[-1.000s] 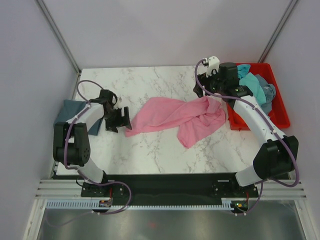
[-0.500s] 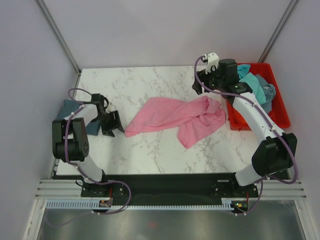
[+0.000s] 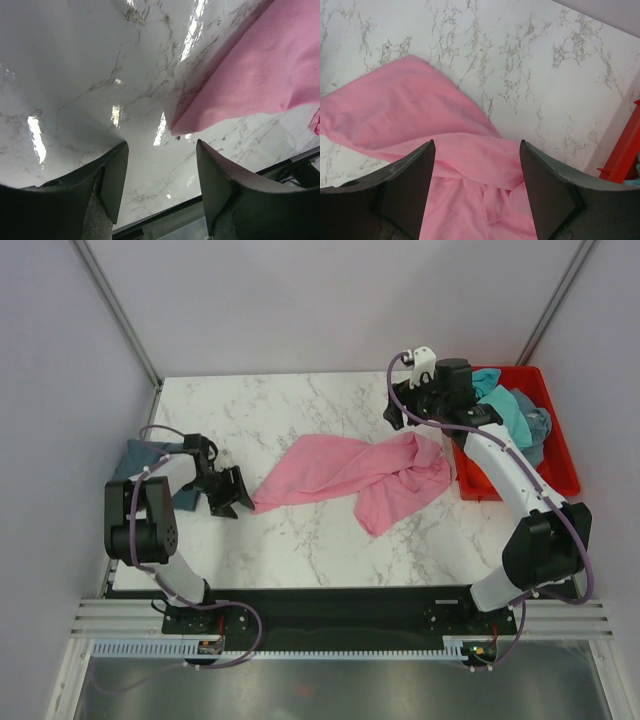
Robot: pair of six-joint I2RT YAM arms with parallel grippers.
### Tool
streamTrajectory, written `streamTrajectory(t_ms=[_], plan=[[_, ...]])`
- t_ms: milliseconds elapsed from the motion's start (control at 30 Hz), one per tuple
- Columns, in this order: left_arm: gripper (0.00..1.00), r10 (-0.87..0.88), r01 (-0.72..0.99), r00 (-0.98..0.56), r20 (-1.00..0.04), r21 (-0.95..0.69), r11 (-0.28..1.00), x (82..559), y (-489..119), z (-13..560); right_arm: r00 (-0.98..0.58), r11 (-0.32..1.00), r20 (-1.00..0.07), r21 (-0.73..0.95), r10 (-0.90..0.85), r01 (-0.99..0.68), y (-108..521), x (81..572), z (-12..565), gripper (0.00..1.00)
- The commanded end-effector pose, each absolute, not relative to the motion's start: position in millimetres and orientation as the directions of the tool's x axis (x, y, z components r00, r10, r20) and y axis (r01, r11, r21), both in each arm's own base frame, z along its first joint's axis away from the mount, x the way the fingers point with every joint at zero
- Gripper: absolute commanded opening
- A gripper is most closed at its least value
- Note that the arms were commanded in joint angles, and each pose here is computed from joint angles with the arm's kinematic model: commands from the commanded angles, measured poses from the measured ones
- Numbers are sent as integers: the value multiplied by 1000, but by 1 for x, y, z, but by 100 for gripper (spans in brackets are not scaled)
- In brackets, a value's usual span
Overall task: Fold and stack the t-shirts
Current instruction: Flatten the tshirt out
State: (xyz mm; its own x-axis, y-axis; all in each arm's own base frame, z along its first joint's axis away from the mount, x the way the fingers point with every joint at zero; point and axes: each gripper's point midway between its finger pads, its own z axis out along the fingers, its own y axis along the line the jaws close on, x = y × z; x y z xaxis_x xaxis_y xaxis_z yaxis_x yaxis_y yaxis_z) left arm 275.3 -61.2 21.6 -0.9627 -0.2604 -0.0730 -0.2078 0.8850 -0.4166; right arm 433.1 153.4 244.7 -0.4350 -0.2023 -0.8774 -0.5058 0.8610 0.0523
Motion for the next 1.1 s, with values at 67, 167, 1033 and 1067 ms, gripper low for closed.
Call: streamTrajectory(t_ms=[67, 167, 1033, 1067], plan=[[63, -279, -212, -957, -72, -480, 851, 298, -71, 21, -394, 857, -895, 25, -210, -515, 153, 435, 256, 77], [60, -276, -210, -959, -70, -482, 851, 300, -73, 18, -394, 859, -894, 21, -213, -511, 150, 432, 255, 77], [2, -211, -122, -969, -131, -487, 865, 301, -85, 33, -391, 870, -892, -4, -225, -492, 143, 427, 247, 78], [2, -212, -114, -965, -152, -486, 866, 303, -85, 38, -403, 864, -885, 2, -233, -504, 145, 424, 239, 79]])
